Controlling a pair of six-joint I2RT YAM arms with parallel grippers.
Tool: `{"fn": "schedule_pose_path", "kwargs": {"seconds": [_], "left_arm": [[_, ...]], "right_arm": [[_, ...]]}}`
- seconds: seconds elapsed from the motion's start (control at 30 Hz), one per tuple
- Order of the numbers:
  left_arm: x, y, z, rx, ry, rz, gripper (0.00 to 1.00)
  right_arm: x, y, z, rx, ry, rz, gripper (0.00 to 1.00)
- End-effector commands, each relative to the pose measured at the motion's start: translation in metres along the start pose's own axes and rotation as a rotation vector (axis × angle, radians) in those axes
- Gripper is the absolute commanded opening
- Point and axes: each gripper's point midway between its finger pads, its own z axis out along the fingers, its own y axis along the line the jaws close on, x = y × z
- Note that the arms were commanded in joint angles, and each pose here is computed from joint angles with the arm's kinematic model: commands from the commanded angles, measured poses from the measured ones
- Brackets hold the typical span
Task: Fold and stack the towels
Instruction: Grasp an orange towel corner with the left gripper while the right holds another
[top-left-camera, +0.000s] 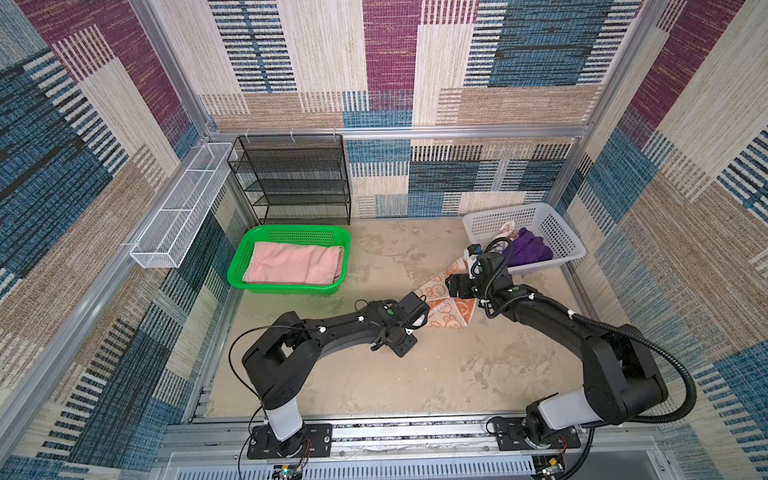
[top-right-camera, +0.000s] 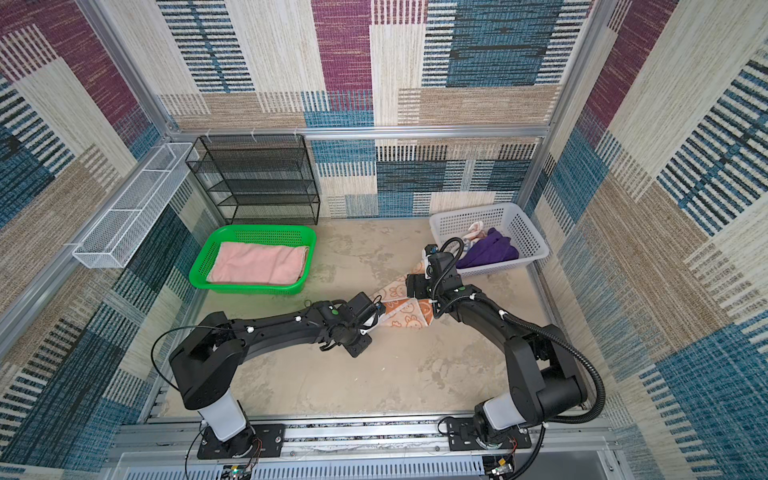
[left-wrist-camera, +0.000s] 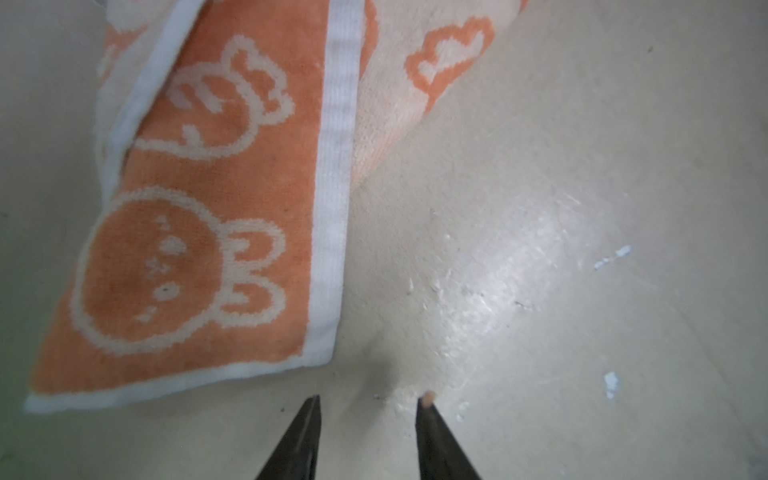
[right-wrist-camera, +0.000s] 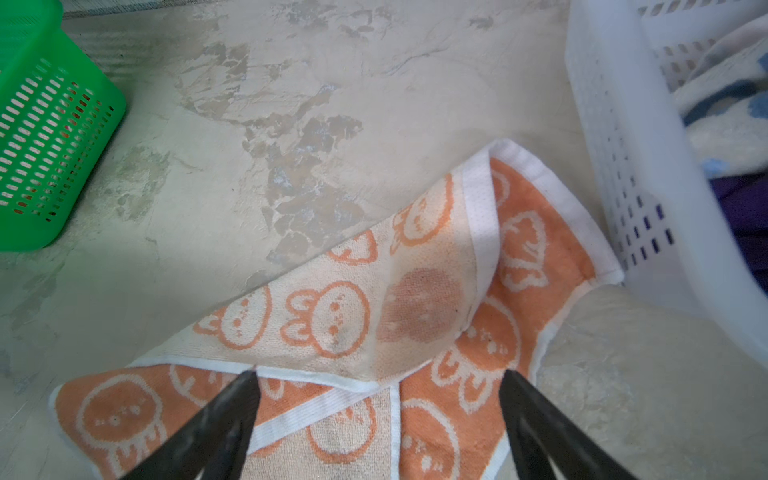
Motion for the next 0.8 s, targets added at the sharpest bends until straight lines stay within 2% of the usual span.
{"fn": "schedule_pose_path", "kwargs": {"seconds": [0.0,0.17,0.27,0.5,0.77], "left_arm": [[-0.005,0.003,0.004,-0.025,-0.007,-0.001,0.39],[-0.004,0.008,0.010,-0.049,0.015,-0.007,0.34],[-0.010,0.010,0.002,-0.060,-0.021,-0.014,0.33],[-0.027,0.019,-0.015,-0.096,-0.092,-0.003,0.50],[-0.015,0.024,0.009,-0.097,0.030,-0.005,0.50]], "right_arm": [[-0.008,-0.001,-0.002,-0.001,-0.034,-0.011,0.92],[-0.008,-0.001,-0.003,-0.004,-0.038,-0.009,0.92],[-0.007,-0.001,-0.003,-0.006,-0.036,-0.012,0.92],[-0.008,0.000,0.000,-0.019,-0.034,-0.014,0.92],[-0.004,-0.002,0.001,-0.012,-0.024,-0.017,0.92]]}}
